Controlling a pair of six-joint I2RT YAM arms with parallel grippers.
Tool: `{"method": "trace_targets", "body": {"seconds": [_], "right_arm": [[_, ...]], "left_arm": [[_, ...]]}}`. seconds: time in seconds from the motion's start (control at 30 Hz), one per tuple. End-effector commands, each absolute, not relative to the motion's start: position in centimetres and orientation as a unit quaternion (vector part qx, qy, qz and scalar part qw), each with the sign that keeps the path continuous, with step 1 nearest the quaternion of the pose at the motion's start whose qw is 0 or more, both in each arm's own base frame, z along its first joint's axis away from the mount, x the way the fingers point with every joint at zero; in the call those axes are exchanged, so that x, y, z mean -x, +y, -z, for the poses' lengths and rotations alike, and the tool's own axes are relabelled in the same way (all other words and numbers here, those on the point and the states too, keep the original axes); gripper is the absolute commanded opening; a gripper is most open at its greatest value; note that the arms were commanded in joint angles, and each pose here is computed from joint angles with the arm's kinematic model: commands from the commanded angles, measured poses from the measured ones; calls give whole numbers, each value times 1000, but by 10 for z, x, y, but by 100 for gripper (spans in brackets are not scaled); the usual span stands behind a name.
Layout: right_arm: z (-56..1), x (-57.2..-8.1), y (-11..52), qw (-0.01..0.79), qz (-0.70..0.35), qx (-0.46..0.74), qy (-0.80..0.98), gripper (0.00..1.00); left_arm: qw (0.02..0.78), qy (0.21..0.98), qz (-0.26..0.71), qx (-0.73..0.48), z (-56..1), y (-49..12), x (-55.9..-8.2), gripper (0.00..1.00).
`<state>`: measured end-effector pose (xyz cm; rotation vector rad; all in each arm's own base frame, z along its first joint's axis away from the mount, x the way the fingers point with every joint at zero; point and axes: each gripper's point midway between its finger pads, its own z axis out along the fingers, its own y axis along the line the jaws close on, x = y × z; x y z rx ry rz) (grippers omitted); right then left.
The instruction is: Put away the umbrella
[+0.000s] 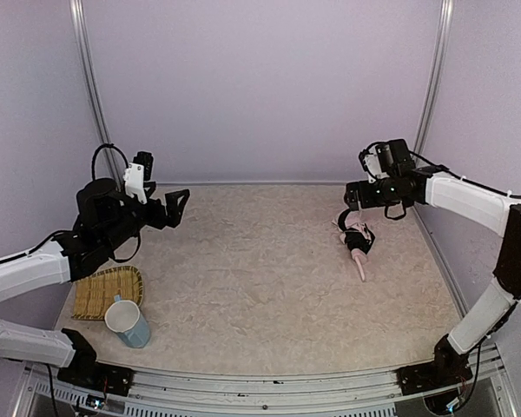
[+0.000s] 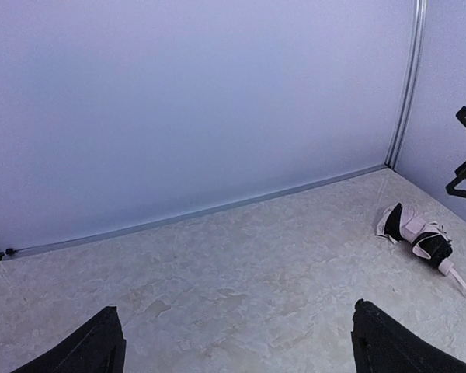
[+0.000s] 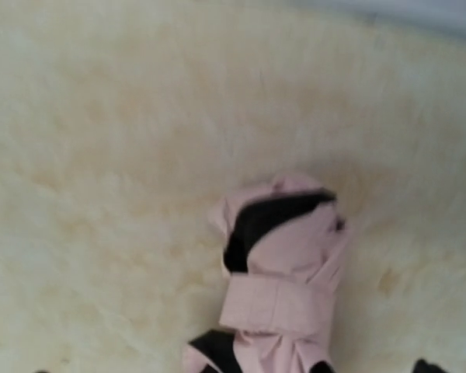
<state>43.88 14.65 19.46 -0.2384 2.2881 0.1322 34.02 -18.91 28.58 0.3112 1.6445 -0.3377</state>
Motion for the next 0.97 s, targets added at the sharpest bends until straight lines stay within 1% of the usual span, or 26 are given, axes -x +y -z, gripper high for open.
{"method": "trace_targets", "body": {"seconds": [0.0, 0.17, 0.27, 0.33, 0.47, 0.53, 0.63, 0.73, 0.93], "right_arm": [[-238, -426, 112, 470, -53, 70, 878, 100], [-214, -407, 70, 480, -79, 31, 873, 100], [-207, -398, 53, 507, -84, 12, 858, 100], [-198, -392, 44, 514, -83, -2, 854, 100], [-178, -382, 28, 519, -59, -36, 852, 100], [-170, -378, 24, 523, -52, -48, 849, 100], [-161, -373, 18, 534, -43, -60, 842, 100], [-148, -369, 4, 538, -13, -86, 839, 100], [-137, -368, -8, 542, 10, -117, 832, 100]], "left_arm": [[679, 712, 141, -108, -316, -166, -349, 99], [677, 724, 116, -67, -324, -126, -369, 99], [681, 726, 86, -33, -329, -88, -381, 99], [681, 731, 56, 2, -326, -51, -391, 99], [663, 743, -4, 95, -302, 18, -402, 99], [659, 742, -22, 121, -286, 39, -401, 99], [661, 737, -45, 133, -267, 58, -397, 99], [651, 744, -58, 139, -245, 69, -399, 99], [636, 756, -56, 143, -214, 75, -403, 99]]}}
